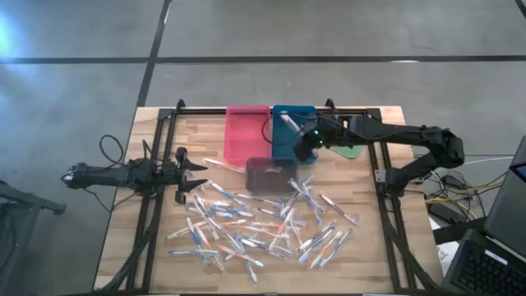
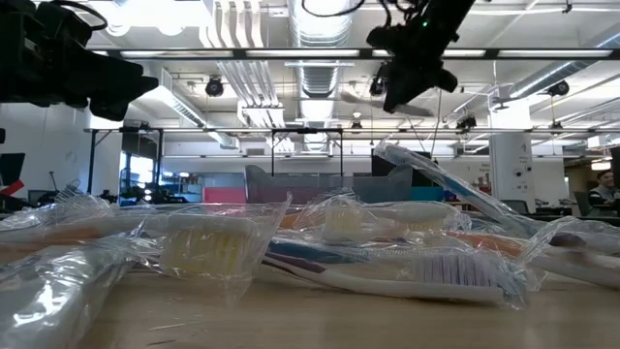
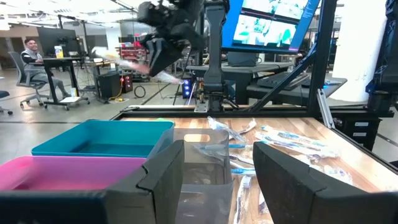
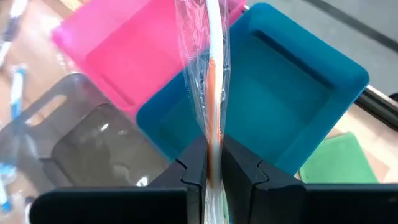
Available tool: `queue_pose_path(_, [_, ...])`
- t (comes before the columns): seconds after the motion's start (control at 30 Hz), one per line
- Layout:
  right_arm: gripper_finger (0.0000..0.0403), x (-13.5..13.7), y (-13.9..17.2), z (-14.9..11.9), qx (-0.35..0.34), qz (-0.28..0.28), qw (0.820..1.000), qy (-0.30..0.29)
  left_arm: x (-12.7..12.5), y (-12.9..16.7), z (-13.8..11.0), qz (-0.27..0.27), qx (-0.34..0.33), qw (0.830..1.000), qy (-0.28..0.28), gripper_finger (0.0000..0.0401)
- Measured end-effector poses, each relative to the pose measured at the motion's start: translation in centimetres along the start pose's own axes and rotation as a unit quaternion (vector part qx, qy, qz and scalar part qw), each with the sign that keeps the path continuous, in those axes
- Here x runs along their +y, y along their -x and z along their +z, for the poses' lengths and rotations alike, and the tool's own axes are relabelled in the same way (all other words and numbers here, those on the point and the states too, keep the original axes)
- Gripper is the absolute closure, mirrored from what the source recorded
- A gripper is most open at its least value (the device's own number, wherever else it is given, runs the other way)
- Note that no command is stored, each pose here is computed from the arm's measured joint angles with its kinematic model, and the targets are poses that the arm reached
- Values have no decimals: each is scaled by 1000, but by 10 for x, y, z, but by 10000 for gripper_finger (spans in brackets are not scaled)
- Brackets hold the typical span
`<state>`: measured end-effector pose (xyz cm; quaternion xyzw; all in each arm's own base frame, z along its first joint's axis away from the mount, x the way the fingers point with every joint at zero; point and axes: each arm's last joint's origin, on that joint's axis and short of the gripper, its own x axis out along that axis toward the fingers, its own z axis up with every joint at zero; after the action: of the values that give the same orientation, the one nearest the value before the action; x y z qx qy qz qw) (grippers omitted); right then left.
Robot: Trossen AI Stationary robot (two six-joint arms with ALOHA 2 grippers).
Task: Pick & Place Toothbrushes
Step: Put the orange toothbrush into the blue bin
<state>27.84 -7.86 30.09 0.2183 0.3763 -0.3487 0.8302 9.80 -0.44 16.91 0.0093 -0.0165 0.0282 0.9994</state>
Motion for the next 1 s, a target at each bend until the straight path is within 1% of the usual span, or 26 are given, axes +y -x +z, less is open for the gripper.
queue_pose_path(0.3, [374, -12, -28, 18, 36, -1, 999, -27, 0, 0, 0, 0, 0, 1000, 0, 204])
queue_pose_path(0.37, [374, -12, -34, 21, 41, 1, 998, -42, 0, 0, 0, 0, 0, 1000, 0, 204])
queue_pose_path(0.43, [374, -11, -41, 24, 48, -3, 997, -56, 0, 0, 0, 0, 0, 1000, 0, 204])
queue_pose_path(0.63, [374, -1, -64, 32, 62, -13, 996, -66, 0, 0, 0, 0, 0, 1000, 0, 204])
queue_pose_path(0.8, [374, 0, -77, 33, 59, -47, 994, -83, 0, 0, 0, 0, 0, 1000, 0, 204])
queue_pose_path(0.87, [374, -1, -78, 31, 59, -57, 993, -89, 0, 0, 0, 0, 0, 1000, 0, 204])
queue_pose_path(1.0, [374, -5, -77, 27, 73, -72, 987, -121, 0, 0, 0, 0, 0, 1000, 0, 204])
